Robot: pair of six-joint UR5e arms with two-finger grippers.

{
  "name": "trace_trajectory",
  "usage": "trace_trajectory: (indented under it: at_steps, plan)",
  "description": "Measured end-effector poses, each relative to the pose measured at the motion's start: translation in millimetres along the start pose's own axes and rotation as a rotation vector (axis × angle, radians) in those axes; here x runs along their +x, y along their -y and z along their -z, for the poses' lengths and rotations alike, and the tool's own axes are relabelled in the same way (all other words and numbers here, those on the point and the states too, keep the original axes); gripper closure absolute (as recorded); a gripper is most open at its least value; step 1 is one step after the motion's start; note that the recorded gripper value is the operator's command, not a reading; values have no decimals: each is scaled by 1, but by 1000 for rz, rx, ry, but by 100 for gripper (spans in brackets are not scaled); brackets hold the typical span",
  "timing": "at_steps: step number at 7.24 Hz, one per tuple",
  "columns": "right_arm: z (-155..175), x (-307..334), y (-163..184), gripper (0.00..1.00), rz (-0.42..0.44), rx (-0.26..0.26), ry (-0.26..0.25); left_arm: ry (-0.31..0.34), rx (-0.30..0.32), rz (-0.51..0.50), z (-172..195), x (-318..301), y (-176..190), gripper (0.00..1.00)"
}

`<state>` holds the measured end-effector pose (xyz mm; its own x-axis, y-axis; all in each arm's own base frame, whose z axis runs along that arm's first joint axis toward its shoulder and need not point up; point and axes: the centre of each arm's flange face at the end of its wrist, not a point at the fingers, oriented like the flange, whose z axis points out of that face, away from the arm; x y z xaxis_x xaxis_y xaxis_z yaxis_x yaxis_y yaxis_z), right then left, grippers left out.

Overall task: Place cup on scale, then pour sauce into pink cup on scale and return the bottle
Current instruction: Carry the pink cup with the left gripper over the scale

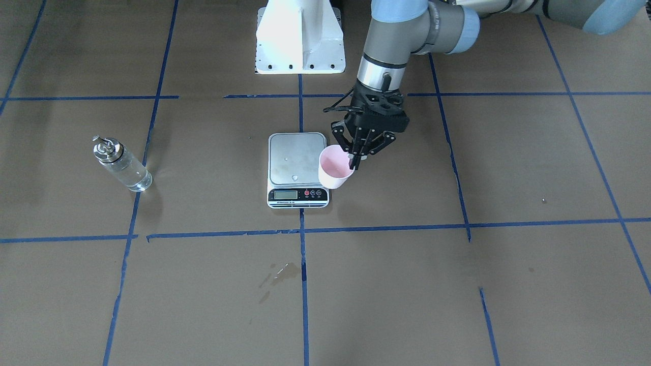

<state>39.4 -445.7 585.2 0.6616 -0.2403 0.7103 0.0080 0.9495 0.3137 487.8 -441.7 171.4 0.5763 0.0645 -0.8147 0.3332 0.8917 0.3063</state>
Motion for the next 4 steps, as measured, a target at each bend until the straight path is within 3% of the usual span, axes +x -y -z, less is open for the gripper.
trace_trajectory:
  at_steps: [4]
  plan:
    - [0,0,0,0,-2,1,0,-4,8,5,-12,38,-35,100]
